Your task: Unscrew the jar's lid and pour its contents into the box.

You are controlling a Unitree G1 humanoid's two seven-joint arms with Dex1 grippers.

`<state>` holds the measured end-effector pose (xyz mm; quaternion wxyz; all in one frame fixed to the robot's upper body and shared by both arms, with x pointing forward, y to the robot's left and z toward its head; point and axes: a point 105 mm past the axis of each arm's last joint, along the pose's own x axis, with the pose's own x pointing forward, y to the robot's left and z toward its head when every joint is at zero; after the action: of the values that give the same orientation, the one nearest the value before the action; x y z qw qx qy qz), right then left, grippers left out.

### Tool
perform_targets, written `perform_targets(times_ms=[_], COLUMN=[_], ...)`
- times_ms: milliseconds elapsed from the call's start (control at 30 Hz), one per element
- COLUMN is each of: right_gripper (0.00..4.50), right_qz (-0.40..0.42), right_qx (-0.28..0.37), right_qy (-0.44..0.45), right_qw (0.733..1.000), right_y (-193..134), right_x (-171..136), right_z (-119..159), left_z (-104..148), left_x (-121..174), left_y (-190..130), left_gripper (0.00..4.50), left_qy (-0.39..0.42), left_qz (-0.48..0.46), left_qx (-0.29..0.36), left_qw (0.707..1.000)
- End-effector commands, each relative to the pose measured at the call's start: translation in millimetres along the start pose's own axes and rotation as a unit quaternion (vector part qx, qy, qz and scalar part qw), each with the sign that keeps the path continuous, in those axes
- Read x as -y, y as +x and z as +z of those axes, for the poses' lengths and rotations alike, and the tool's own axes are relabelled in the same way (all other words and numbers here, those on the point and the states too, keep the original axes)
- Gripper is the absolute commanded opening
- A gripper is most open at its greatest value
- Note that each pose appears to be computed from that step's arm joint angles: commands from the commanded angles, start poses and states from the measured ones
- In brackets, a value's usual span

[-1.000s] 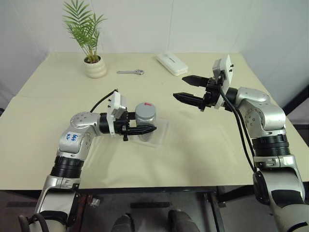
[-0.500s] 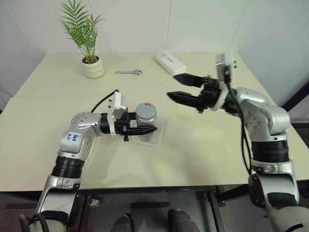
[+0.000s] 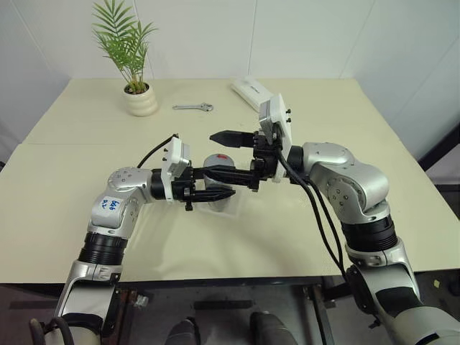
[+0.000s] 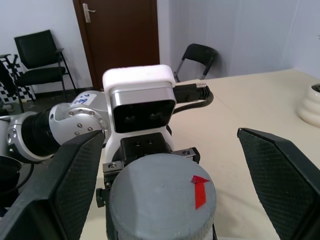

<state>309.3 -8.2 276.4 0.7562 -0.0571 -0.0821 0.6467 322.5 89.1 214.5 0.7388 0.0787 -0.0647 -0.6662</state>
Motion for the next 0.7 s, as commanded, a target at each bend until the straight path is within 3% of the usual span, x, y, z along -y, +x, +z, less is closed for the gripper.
perform_targets(times_ms=[33,700], right_gripper=[4.47,4.47], right_qz=[0.001,-0.038], right_qx=[0.011,-0.017], right_qy=[-0.026,-0.033], right_qw=[1.0,0.999], right_y=[6.0,-9.7], right_x=[-1.0,24.3], right_z=[10.4,-4.3], left_z=[11.0,10.7], left_x=[1.9,-0.1], left_y=[3.2,2.9], left_gripper=[1.93,1.93], left_qy=[0.026,0.024], left_qz=[-0.01,-0.003], left_qx=[0.008,0.011], left_qw=[1.0,1.0])
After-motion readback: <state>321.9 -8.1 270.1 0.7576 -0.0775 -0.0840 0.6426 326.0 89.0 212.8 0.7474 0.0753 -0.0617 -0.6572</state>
